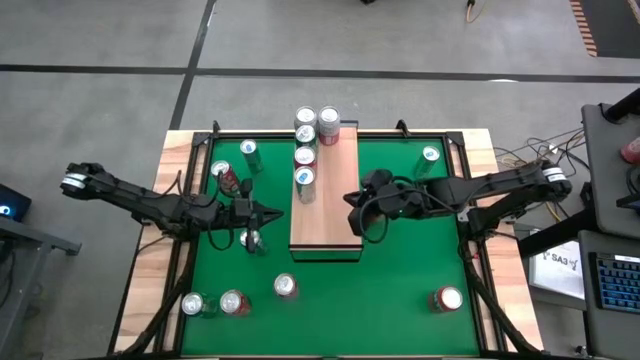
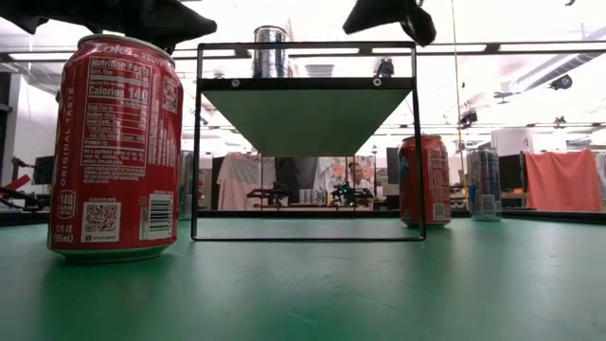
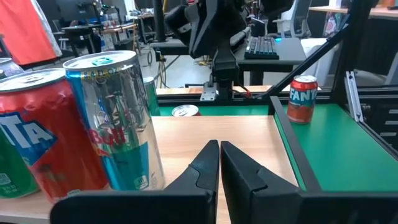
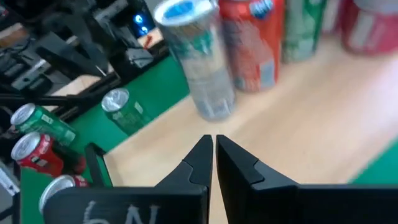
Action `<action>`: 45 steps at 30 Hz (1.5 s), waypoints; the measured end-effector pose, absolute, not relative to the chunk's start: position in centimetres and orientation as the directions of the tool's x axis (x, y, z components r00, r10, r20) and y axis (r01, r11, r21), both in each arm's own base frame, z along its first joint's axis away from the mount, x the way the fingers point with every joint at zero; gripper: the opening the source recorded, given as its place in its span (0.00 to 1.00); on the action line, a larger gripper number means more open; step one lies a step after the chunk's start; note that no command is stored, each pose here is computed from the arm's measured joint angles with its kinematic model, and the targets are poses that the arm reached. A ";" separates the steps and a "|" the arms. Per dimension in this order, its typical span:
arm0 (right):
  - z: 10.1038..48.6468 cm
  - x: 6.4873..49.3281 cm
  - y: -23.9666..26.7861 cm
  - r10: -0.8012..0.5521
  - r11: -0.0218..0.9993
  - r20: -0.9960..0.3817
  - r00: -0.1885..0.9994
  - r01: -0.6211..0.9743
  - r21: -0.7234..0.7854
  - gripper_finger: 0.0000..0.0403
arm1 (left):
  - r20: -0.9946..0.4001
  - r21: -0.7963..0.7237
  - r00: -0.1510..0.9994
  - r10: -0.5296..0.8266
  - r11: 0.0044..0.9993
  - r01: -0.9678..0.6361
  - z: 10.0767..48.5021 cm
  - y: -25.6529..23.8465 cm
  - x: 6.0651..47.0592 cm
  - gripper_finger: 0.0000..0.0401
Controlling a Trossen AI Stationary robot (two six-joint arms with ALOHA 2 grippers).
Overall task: Place canned beverage on shelf
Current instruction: Put the orange can on the shelf
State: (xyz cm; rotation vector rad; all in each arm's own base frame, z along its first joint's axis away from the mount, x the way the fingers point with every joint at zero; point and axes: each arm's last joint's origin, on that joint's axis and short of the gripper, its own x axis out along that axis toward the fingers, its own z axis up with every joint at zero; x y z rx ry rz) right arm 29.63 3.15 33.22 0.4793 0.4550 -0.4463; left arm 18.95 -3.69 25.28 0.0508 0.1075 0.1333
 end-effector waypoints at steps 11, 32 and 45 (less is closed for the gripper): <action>31.0 28.3 3.4 -0.175 0.648 -0.732 0.659 0.637 0.418 0.03 | -0.080 0.102 0.988 0.135 0.987 -0.126 25.7 -3.6 18.6 0.00; 29.5 24.7 6.8 0.300 0.302 -0.907 0.296 0.872 0.385 0.03 | 0.031 0.230 0.990 0.135 0.963 -0.138 26.9 -3.6 18.6 0.00; 29.8 20.6 12.4 0.432 0.251 -0.902 -0.016 0.963 0.103 0.03 | 0.056 0.258 0.989 0.136 0.955 -0.146 27.1 -3.6 18.5 0.00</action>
